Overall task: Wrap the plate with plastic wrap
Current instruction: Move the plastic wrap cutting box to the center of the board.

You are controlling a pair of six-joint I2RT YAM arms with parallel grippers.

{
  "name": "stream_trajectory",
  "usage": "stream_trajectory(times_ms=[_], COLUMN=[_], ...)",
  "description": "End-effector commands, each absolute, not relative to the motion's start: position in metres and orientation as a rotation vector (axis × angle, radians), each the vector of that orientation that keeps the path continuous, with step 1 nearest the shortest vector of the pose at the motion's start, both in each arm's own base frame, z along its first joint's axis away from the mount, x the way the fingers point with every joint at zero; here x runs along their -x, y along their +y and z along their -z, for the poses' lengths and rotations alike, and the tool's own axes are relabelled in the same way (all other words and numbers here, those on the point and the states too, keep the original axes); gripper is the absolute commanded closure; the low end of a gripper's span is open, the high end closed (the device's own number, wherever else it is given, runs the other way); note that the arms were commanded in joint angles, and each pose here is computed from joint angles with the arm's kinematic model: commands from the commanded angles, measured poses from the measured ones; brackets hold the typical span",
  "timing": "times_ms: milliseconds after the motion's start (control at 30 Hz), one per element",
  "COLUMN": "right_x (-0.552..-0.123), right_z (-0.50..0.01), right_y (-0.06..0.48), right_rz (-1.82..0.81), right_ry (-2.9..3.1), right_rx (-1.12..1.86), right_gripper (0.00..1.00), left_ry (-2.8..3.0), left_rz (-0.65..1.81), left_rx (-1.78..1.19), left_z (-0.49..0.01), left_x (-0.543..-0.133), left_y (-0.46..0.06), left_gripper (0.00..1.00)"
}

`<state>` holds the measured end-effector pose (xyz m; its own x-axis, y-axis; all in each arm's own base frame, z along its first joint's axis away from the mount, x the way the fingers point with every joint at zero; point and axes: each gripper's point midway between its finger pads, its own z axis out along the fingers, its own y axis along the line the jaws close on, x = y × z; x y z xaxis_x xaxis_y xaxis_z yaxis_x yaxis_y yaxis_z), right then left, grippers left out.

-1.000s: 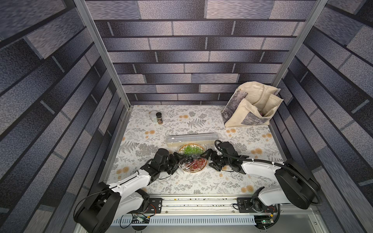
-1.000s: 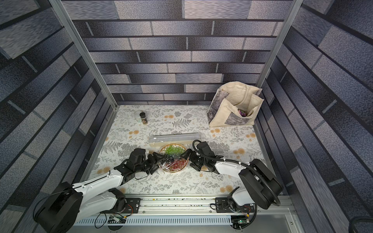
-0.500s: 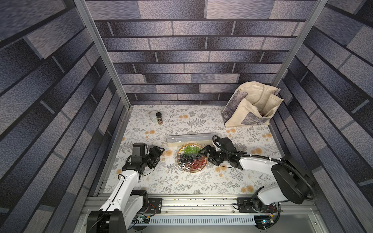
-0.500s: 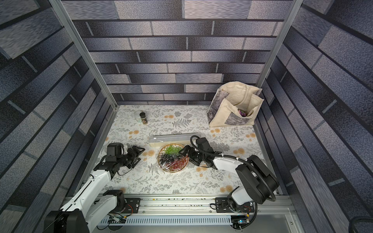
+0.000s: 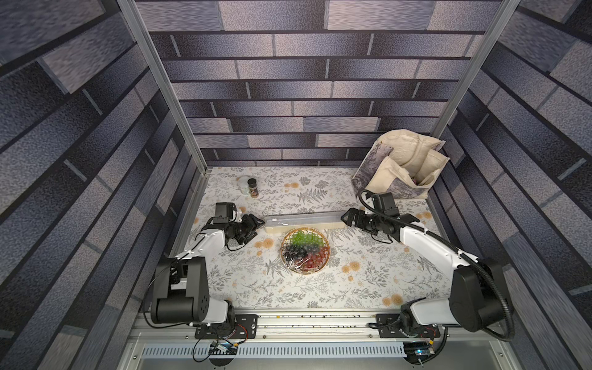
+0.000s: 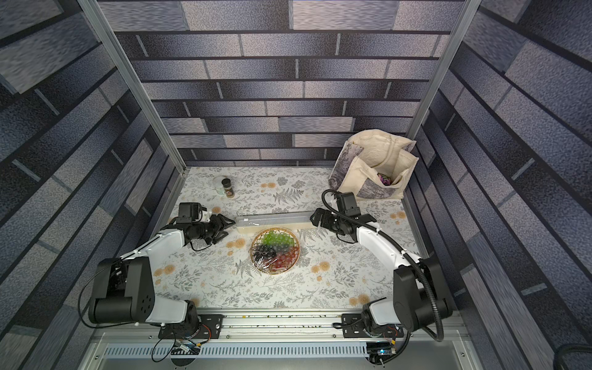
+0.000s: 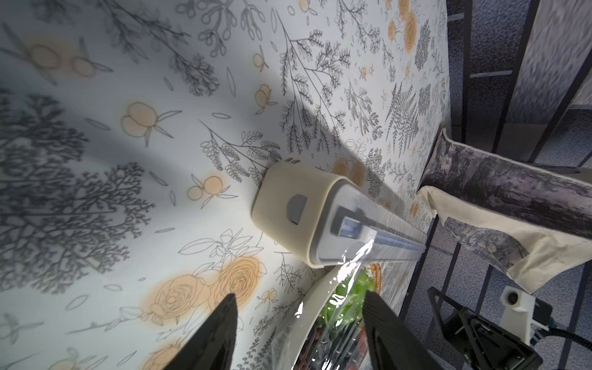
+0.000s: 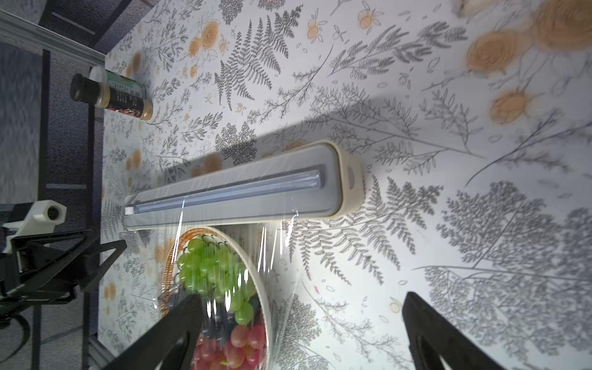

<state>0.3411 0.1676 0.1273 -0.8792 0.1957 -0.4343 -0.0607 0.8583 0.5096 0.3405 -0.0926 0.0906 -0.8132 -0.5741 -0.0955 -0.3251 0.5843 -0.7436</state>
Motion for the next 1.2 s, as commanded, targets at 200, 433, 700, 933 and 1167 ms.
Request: stream_trajectory(times_ms=[200,433,700,933,1167], right_x=[-0.381,-0.388,-0.392,-0.400,-0.402], right_z=[-0.102,-0.074,-0.057,-0.054,-0.063], right_y=[0.165,0.167,0.154,0.144,0.145], right_rz=[-0.626,-0.655,-0.607,-0.577,-0.596], right_ry=[2.640,2.704,2.741,2.739,2.703], right_rx=[0.091,0.054,0.007,-0.029,-0.012], right_gripper=[0.19,0.41,0.53,0.53,0.53], left_ry=[2.520,2.556,2.579,2.588,2.521], left_rz=[1.027,0.995,0.952,0.936,0.951], left_rx=[0.630,0.629,0.603,0.607,0.591], left_z=[-0.082,-0.068,-0.060,-0.054,-0.079], left_x=[-0.359,-0.368,-0.388,-0.397,-0.392], left_y=[-0.100,-0.101,-0.104,-0.105,-0.095], left_gripper=[0.43,0.55,0.62,0.60,0.45])
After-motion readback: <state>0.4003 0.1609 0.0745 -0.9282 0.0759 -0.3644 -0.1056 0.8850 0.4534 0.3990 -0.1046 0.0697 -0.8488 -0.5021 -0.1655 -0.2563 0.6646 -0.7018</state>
